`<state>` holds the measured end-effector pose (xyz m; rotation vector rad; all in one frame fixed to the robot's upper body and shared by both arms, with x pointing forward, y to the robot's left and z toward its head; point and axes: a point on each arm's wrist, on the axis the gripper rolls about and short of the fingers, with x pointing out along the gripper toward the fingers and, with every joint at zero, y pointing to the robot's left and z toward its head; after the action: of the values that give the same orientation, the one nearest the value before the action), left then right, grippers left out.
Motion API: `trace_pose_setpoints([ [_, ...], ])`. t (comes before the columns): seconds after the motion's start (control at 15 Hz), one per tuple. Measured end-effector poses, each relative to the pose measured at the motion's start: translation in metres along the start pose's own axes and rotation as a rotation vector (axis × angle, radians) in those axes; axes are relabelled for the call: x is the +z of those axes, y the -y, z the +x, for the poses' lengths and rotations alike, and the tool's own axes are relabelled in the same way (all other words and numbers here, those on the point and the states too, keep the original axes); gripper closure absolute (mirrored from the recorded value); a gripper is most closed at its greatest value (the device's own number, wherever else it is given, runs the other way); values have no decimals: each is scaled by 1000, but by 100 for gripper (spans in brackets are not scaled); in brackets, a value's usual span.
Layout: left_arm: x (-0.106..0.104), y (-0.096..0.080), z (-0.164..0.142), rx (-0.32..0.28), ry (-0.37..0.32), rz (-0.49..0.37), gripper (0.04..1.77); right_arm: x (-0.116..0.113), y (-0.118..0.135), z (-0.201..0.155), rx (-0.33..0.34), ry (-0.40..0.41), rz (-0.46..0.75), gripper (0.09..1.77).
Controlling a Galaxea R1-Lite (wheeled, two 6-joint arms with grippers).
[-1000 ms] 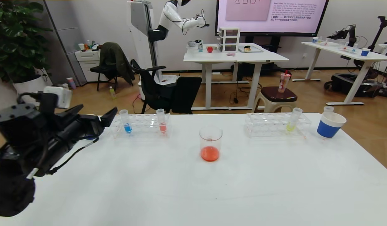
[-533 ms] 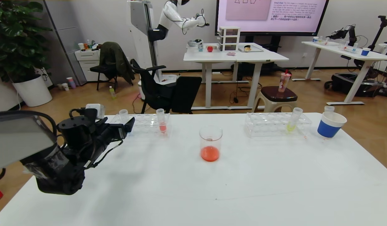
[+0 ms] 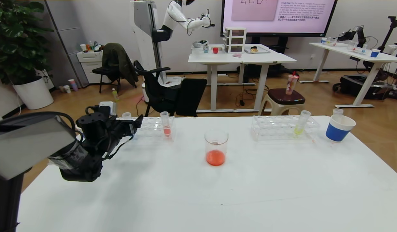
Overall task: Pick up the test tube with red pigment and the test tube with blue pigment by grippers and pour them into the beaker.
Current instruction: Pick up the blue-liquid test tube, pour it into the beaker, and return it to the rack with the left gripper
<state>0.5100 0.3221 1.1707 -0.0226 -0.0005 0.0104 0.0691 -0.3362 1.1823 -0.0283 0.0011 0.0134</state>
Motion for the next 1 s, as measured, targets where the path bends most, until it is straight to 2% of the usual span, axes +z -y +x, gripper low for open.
trace_pose_setpoints([
  [0.13, 1, -1, 12, 22, 6, 0, 6, 0, 0, 0, 0, 0, 0, 12],
  [0.53, -4, 3, 22, 16, 9, 1, 10, 0, 0, 0, 0, 0, 0, 12],
  [0.6, -4, 3, 22, 15, 8, 1, 26, 0, 0, 0, 0, 0, 0, 12],
  [0.67, -5, 4, 22, 15, 8, 1, 60, 0, 0, 0, 0, 0, 0, 12],
  [0.73, -5, 4, 22, 13, 7, 2, 106, 0, 0, 0, 0, 0, 0, 12],
  [0.8, -5, 4, 22, 15, 6, 3, 137, 0, 0, 0, 0, 0, 0, 12],
  [0.87, -5, 5, 21, 14, 5, 5, 144, 0, 0, 0, 0, 0, 0, 12],
  [0.93, -5, 5, 21, 13, 4, 6, 122, 0, 0, 0, 0, 0, 0, 12],
  [1.0, -5, 5, 21, 13, 4, 6, 127, 0, 0, 0, 0, 0, 0, 12],
])
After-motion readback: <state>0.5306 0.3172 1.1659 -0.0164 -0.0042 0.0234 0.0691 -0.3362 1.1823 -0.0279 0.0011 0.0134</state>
